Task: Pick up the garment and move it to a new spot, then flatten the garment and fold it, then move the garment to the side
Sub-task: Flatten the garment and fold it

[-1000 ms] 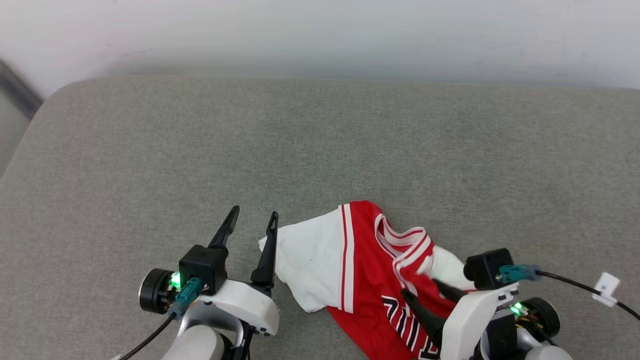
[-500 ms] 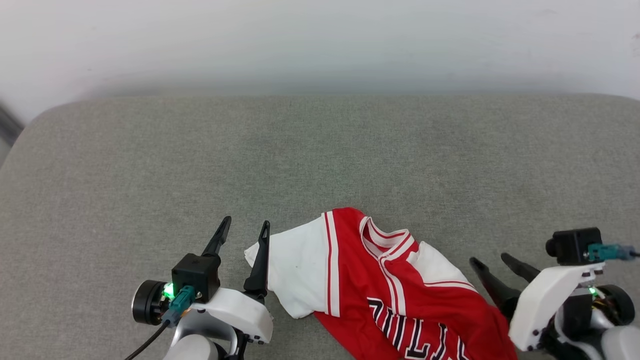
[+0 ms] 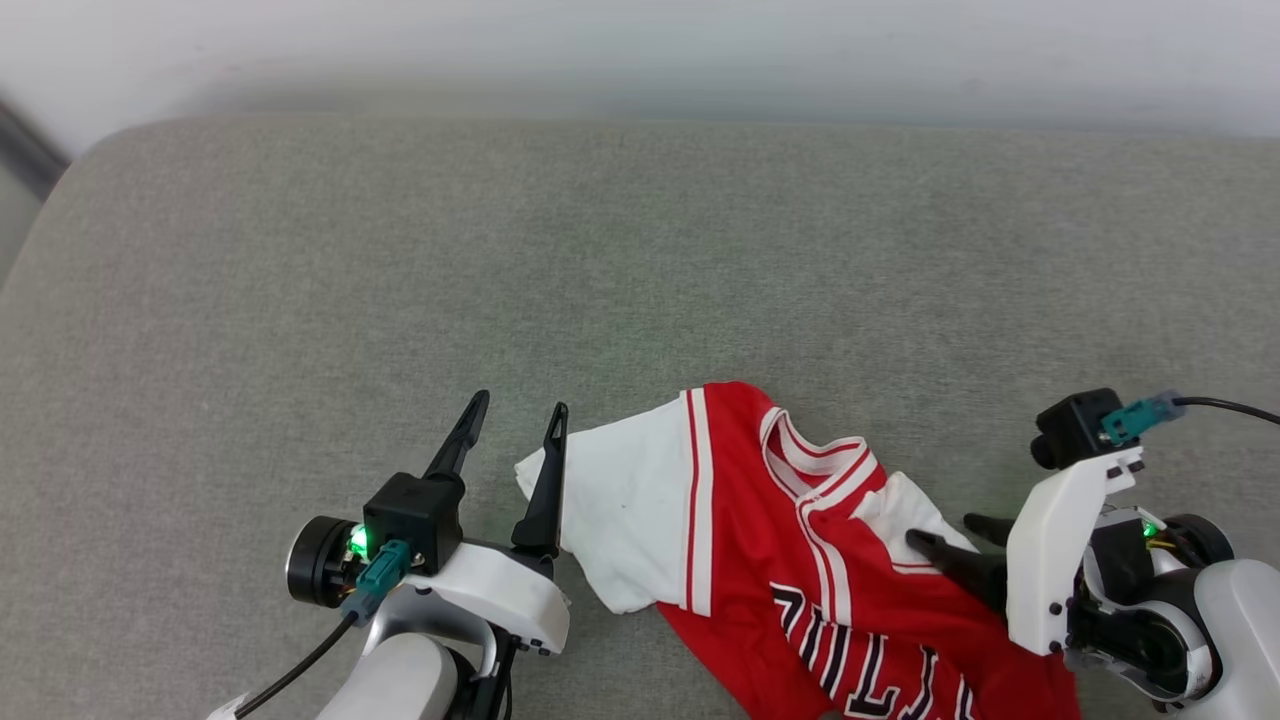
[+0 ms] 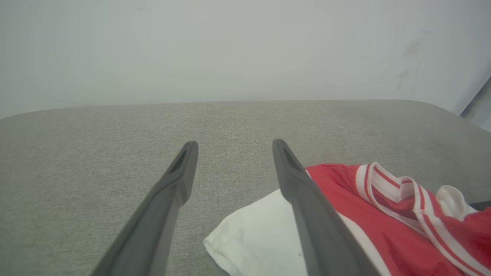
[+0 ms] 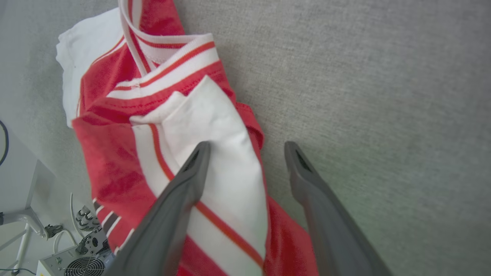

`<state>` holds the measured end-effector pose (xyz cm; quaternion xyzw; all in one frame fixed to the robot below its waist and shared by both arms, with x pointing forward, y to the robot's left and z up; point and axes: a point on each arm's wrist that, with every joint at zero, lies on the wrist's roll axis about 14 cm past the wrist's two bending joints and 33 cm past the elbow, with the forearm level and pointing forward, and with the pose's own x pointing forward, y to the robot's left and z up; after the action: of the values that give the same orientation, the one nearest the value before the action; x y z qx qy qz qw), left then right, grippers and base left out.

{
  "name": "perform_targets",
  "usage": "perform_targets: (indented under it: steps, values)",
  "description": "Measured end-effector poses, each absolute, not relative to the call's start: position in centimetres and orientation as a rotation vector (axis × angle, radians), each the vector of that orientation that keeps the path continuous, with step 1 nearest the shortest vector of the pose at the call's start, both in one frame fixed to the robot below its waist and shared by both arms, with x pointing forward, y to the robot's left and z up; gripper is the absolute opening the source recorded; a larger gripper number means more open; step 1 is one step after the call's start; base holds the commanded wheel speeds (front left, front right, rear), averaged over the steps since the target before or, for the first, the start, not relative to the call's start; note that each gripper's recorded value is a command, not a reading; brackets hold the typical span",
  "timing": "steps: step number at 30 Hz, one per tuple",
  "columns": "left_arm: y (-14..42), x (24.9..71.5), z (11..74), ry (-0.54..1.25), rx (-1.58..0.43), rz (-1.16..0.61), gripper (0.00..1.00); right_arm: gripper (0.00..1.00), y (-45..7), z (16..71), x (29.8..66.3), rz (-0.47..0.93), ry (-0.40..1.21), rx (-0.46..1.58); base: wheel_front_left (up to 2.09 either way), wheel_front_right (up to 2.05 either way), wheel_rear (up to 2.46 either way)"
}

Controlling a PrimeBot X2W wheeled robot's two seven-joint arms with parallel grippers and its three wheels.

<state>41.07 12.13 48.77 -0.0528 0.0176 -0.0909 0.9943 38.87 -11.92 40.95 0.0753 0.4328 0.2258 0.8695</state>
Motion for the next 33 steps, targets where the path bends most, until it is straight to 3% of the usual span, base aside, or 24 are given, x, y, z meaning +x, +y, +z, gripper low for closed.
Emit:
perform_targets:
  steps: [4,5,6,7,14,22,25,33]
  values:
    - [12.7,41.2,48.1,0.052,-0.106,-0.163,1.0,1.0,-10.8,39.7,38.5,0.527,0.984,0.157,0.0,0.0,0.0]
    - [12.9,41.2,47.9,0.055,-0.104,-0.157,1.0,0.47,-10.7,39.6,38.5,0.532,0.99,0.155,0.0,0.0,0.0]
    - [13.1,41.1,47.8,0.059,-0.101,-0.151,1.0,0.05,-10.9,39.6,38.7,0.532,0.988,0.146,0.0,0.0,0.0]
    - [13.2,41.1,47.7,0.062,-0.099,-0.147,1.0,0.0,-11.0,39.8,39.0,0.531,0.977,0.142,0.0,0.0,0.0]
    - [13.0,40.9,48.2,0.045,-0.099,-0.145,1.0,0.0,-13.1,43.1,40.9,0.484,0.829,0.123,0.0,0.0,0.0]
    - [12.0,41.2,49.2,0.017,-0.095,-0.179,1.0,0.0,-20.9,47.6,43.6,0.228,0.582,0.089,0.0,0.0,0.0]
    - [11.8,40.8,49.4,0.013,-0.097,-0.182,1.0,0.0,-23.6,48.2,43.0,0.108,0.472,0.076,0.0,0.0,0.0]
    - [12.1,40.0,49.8,0.005,-0.1,-0.169,1.0,0.0,-22.8,44.5,38.4,0.025,0.449,0.185,0.0,0.0,0.0]
